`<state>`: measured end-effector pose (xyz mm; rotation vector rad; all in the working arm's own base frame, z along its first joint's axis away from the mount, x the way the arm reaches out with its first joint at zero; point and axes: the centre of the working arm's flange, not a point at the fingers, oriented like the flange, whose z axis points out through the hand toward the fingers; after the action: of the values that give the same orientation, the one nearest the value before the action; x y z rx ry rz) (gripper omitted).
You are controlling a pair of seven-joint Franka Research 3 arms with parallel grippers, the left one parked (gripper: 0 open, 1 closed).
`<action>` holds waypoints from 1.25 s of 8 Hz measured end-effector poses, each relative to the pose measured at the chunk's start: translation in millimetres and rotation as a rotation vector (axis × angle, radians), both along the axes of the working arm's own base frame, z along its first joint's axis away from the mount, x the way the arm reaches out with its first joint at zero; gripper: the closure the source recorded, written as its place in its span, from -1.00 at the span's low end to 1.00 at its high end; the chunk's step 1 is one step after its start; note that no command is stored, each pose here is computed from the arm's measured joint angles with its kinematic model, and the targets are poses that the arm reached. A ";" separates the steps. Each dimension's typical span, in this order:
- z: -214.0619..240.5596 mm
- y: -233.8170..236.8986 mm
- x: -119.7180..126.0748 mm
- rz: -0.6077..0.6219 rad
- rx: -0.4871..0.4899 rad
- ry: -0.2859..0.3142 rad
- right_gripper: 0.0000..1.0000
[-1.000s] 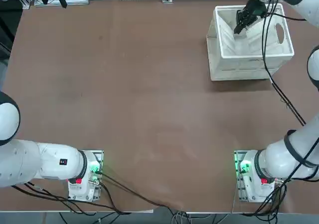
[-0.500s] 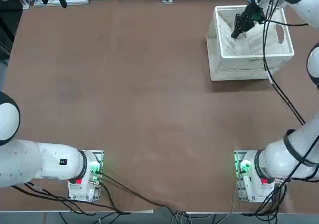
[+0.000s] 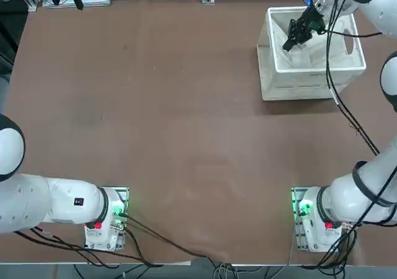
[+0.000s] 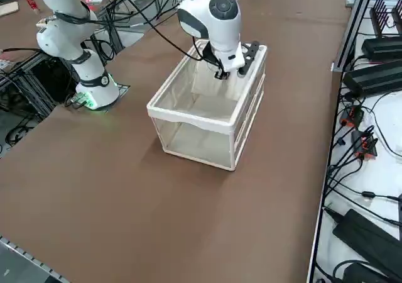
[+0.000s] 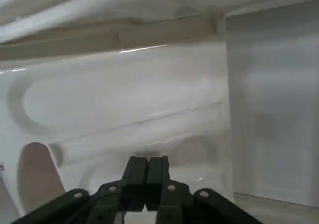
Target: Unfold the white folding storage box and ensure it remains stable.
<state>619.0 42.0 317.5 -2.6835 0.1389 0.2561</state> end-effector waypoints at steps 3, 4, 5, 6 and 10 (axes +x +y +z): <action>-26.6 19.5 -4.1 0.001 -0.015 -0.018 0.97; -36.8 27.0 -4.8 0.006 -0.020 -0.018 0.97; -45.3 33.0 -4.3 0.006 -0.019 -0.018 0.97; -51.3 41.0 -4.1 -0.012 0.002 -0.016 0.97; -61.9 54.0 -7.0 -0.099 0.100 0.018 0.97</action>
<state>612.0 96.0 255.6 -2.5670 0.2571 0.2500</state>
